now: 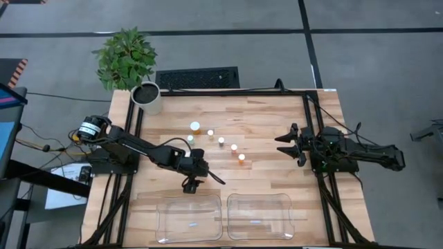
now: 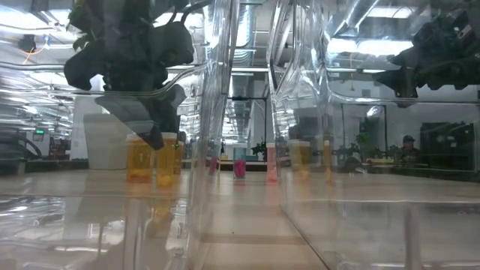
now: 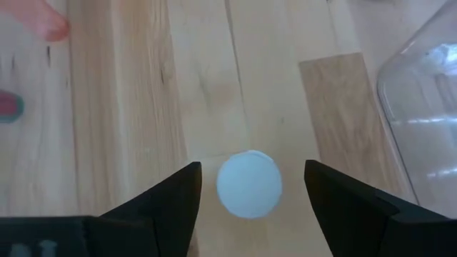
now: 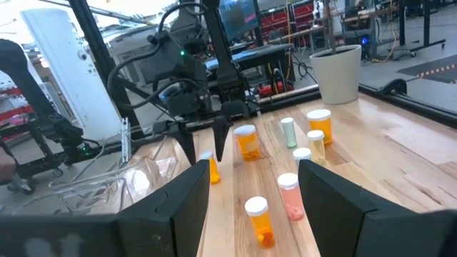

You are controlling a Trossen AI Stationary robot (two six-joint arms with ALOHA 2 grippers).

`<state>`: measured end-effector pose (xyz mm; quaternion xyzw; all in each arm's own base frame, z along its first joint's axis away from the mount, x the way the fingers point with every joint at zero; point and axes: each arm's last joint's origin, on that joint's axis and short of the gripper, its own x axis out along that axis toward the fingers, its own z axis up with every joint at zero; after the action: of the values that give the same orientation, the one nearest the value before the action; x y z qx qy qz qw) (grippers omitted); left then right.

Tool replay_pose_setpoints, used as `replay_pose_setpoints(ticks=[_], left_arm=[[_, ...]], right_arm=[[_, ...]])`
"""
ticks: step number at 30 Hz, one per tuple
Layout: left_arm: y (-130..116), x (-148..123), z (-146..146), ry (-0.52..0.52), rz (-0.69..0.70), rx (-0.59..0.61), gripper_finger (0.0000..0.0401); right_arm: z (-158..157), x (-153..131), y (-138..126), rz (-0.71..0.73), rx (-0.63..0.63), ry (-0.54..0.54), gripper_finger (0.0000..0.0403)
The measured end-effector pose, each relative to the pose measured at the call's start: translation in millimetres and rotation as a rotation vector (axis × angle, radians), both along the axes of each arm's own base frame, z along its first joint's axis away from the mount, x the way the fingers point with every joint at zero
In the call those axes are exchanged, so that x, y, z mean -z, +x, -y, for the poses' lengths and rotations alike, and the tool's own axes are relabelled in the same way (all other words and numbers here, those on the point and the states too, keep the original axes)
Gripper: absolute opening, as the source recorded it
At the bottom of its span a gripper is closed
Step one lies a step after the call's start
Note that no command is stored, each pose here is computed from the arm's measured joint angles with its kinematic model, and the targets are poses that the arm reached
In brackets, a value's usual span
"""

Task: Pick and place medicine bottles into bin by pill shape (circle, oval)
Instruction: Put the orange tablet bottle into the left transparent bin

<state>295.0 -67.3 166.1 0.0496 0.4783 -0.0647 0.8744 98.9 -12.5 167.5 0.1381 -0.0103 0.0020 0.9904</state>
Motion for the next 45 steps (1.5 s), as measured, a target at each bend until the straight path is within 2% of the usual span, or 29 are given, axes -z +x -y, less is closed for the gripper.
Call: replay_pose_setpoints(ticks=[3, 10, 14, 26, 31, 37, 45], left_arm=[[0.0, 0.0, -0.3, 0.009, 0.002, -0.003, 0.0219], [0.1, 0.0, -1.0, 0.032, 0.006, -0.017, 0.0138], [-0.3, 0.3, -1.1, 0.033, 0.001, -0.017, 0.0108], [0.6, -2.8, -0.9, 0.006, -0.011, -0.062, 0.012], [9.8, -27.2, 1.0, 0.017, -0.032, -0.069, 0.0112], [20.3, -70.7, 6.3, 0.061, -0.032, -0.081, 0.0116], [21.2, -139.4, 35.0, 0.084, 0.048, -0.057, 0.0117]], right_arm=[[0.0, 0.0, 0.0, 0.001, 0.0, 0.0, 0.0225], [0.0, -0.1, 0.0, 0.001, 0.0, 0.0, 0.0225], [0.0, -0.1, 0.0, 0.002, 0.0, -0.001, 0.0225], [0.0, -0.3, 0.0, 0.004, 0.0, -0.001, 0.0225], [0.0, -0.2, 0.0, 0.003, 0.0, -0.001, 0.0225], [0.0, -0.3, 0.0, 0.003, 0.0, -0.001, 0.0225], [0.0, -0.4, 0.0, 0.004, 0.0, -0.001, 0.0225]])
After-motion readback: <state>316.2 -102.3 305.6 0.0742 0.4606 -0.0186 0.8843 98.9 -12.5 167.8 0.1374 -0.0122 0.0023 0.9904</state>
